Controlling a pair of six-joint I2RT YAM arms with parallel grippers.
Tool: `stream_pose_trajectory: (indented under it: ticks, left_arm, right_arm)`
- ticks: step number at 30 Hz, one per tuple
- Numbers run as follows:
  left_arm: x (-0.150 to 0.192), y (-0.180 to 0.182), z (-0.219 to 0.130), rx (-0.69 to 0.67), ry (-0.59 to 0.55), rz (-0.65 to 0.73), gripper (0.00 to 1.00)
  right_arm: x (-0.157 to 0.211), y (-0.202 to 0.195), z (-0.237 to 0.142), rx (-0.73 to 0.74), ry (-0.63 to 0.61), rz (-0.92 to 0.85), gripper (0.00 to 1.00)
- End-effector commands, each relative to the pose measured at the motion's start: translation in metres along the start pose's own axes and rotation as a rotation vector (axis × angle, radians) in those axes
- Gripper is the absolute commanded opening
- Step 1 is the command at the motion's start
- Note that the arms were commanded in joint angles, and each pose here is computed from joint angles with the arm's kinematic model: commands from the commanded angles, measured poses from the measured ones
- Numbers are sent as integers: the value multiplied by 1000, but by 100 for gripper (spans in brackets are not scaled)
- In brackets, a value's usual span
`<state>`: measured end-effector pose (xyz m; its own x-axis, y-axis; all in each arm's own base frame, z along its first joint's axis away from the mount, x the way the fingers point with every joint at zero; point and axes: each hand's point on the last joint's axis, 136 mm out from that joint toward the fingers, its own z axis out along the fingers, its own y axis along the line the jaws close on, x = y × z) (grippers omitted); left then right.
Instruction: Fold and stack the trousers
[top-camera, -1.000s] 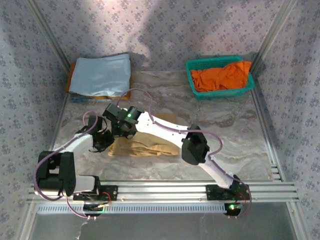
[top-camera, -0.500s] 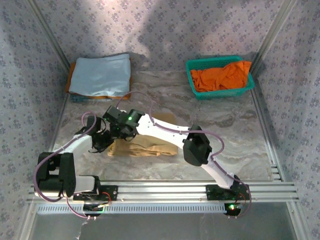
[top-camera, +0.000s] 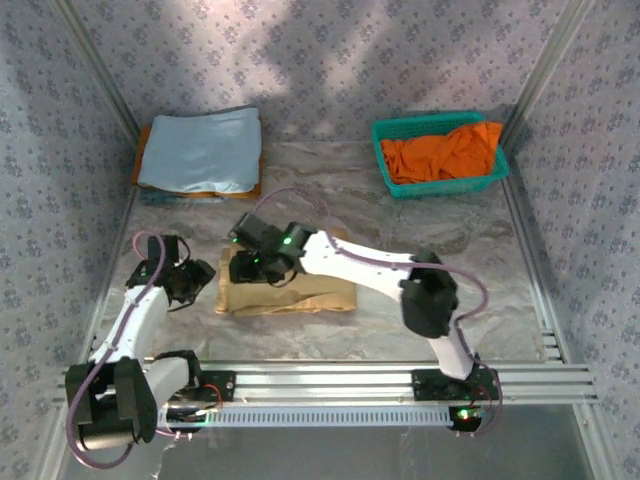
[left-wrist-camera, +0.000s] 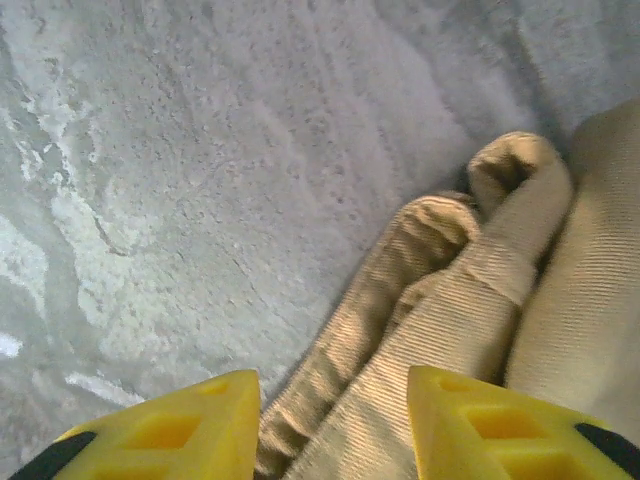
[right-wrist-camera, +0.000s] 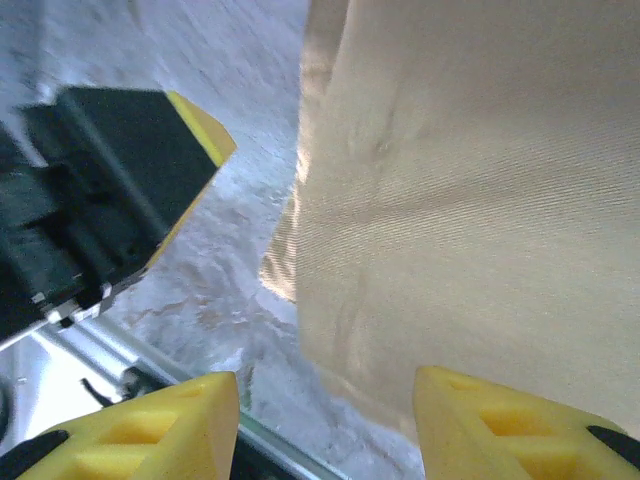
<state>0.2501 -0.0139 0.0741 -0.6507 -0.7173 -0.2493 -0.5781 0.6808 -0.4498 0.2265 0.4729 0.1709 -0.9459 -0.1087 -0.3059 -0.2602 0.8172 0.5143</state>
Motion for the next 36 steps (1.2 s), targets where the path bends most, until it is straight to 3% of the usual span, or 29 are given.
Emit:
stream_pose_trajectory:
  ticks: [1,3,6,8,11,16,24,31,36]
  left_arm:
    - [-7,-23,-25,32,6,53,46]
    - [-7,-41,-34,52,9,103,47]
    - [0,-74,-39,71,6,214,47]
    - [12,-91,-31,79,31,278,46]
    - [36,-100,-5,81,110,313,43]
    - [56,-67,38,10,156,272,40]
    - [67,-15,69,-102,184,213,41]
    - [63,-13,77,-121,195,221,42]
    - [55,-22,62,-100,163,247,46]
  right_arm:
    - [-38,-32,-53,15,-138,29,48]
    - [-41,-61,-60,35,-146,68,40]
    - [-35,-104,-64,84,-151,120,20]
    - [-28,-127,-62,103,-144,152,9]
    - [-8,-153,-51,134,-108,183,0]
    - [56,-198,-17,218,20,220,0]
    - [140,-253,11,315,188,285,0]
    - [112,-233,-34,272,138,207,5]
    - [77,-229,-90,254,25,169,21]
